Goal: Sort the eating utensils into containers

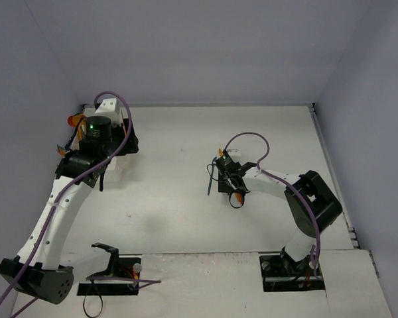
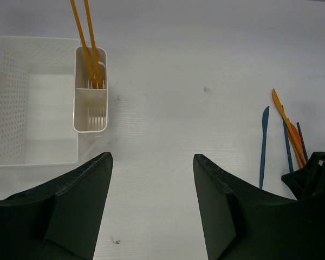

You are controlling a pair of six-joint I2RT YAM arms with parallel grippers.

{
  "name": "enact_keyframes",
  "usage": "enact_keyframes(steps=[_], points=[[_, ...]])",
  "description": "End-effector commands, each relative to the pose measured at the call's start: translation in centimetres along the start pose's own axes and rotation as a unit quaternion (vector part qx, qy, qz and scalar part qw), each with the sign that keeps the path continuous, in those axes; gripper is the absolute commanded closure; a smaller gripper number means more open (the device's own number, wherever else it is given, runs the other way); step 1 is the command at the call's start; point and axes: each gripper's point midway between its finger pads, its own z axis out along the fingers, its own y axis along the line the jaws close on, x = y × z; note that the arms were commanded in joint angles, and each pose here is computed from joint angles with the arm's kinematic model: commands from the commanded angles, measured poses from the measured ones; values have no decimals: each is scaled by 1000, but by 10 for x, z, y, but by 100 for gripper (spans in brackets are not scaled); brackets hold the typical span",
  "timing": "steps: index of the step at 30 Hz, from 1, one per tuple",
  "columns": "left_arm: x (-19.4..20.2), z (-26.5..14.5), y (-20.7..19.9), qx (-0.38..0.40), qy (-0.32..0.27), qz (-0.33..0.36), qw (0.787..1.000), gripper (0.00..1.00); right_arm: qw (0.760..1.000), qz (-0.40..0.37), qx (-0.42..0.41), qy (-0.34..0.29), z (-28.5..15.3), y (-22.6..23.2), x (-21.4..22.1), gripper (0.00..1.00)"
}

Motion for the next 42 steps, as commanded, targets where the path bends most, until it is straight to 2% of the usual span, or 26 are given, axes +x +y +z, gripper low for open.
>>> enact_keyframes(steps=[1, 4, 9, 16, 20, 23, 27, 34, 42], points=[[-10, -7, -8, 19, -19, -11, 1000, 42, 1000, 0, 15, 16, 9, -5, 6, 80], [-11, -7, -12, 28, -18, -19, 999, 42, 1000, -10, 11, 16, 9, -2, 5, 99], [-11, -7, -25, 58, -9, -32, 998, 42, 999, -37, -32, -1, -8, 20, -4, 100], [-9, -11, -56, 114, 9, -64, 991, 42, 989, -37, -108, -92, -74, 56, -47, 100], [-13, -16, -84, 156, 15, -85, 984, 35, 972, -48, -160, -164, -125, 79, -74, 100], [-17, -21, -112, 197, 14, -94, 976, 29, 947, -63, -226, -218, -172, 104, -90, 100], [-25, -27, -140, 237, 5, -107, 966, 27, 916, -78, -294, -263, -216, 125, -101, 100], [-31, -29, -176, 283, -16, -113, 952, 26, 887, -94, -350, -287, -251, 137, -104, 100], [-24, -17, -195, 281, -21, -108, 953, 26, 871, -99, -380, -294, -270, 142, -102, 100]])
